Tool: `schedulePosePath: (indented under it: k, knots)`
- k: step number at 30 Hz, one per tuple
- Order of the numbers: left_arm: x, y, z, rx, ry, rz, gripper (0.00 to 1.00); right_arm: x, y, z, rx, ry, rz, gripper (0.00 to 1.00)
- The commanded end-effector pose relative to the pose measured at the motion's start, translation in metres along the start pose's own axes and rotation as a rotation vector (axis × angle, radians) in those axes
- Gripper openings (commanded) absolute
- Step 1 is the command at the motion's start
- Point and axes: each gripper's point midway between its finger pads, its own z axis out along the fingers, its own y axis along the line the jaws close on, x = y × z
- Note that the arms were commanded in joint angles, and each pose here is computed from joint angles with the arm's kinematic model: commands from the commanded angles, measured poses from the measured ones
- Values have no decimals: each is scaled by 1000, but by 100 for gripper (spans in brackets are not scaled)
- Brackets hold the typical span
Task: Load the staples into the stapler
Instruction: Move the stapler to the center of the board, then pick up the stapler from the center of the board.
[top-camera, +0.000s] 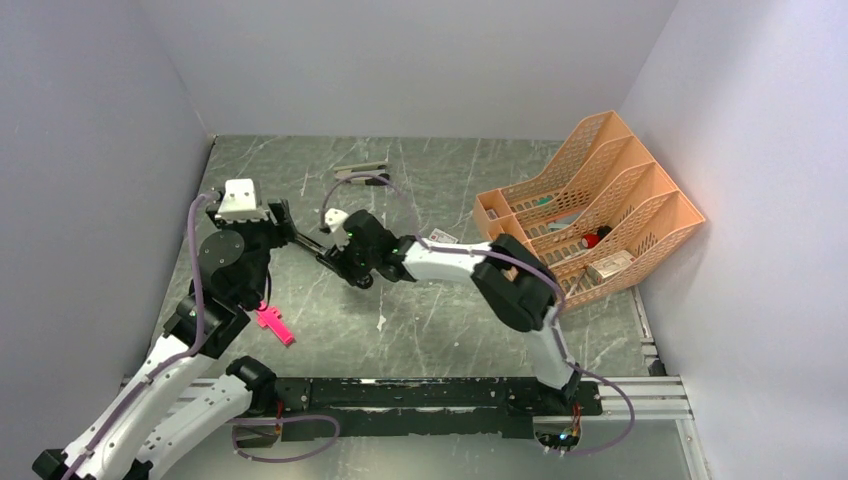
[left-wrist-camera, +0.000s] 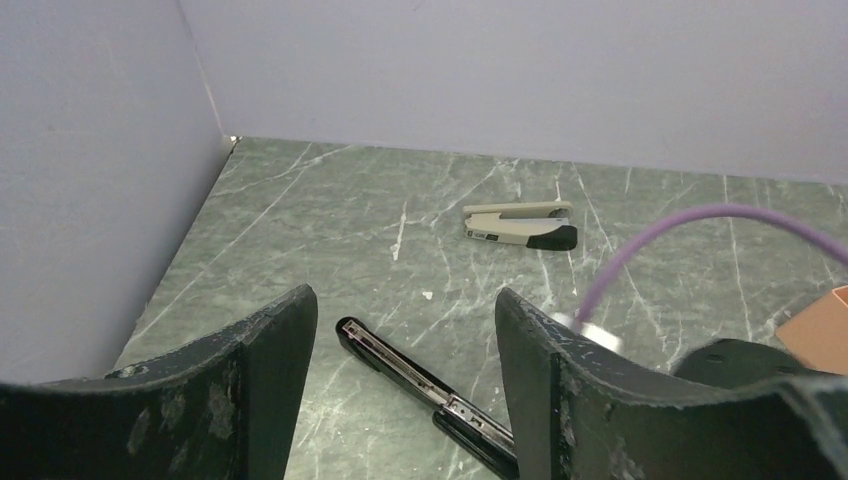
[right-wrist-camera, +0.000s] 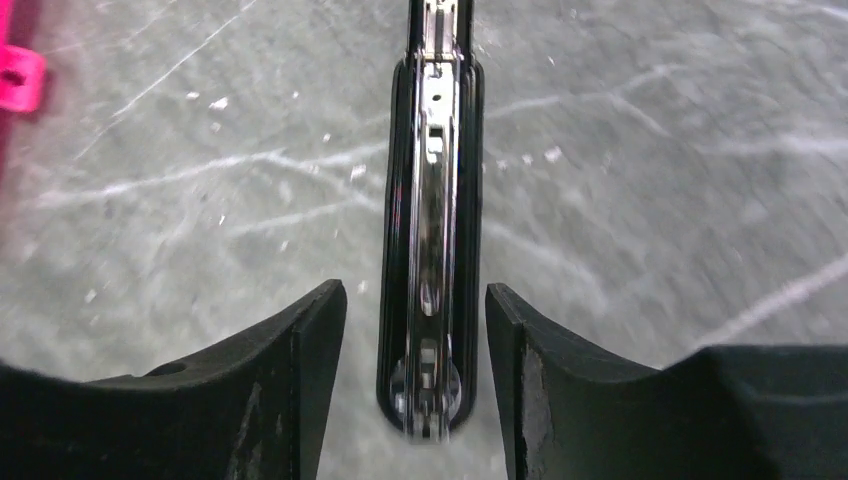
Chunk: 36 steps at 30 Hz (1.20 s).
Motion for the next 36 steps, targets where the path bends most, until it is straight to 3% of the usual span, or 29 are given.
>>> schedulePosePath:
  k: [1,9,11,18,25,32,36]
  knots:
    - [-3,-11,4,73,-5,-33,71,-63,-19,-63,33,-241,66,58]
    - [17,-47,24,214,79,6,72,-15,-92,-140,269,-258,243,58]
    - [25,-59,33,244,124,19,76,3,-97,-158,298,-254,292,58]
    - [47,-106,94,343,294,105,78,45,-71,-199,245,-266,386,58]
    - [56,-149,176,489,329,268,78,68,-47,-216,159,-255,402,58]
    - [139,-161,250,644,473,473,70,80,-37,-223,127,-208,370,58]
    - [161,-163,273,779,507,436,68,91,-35,-219,122,-174,363,58]
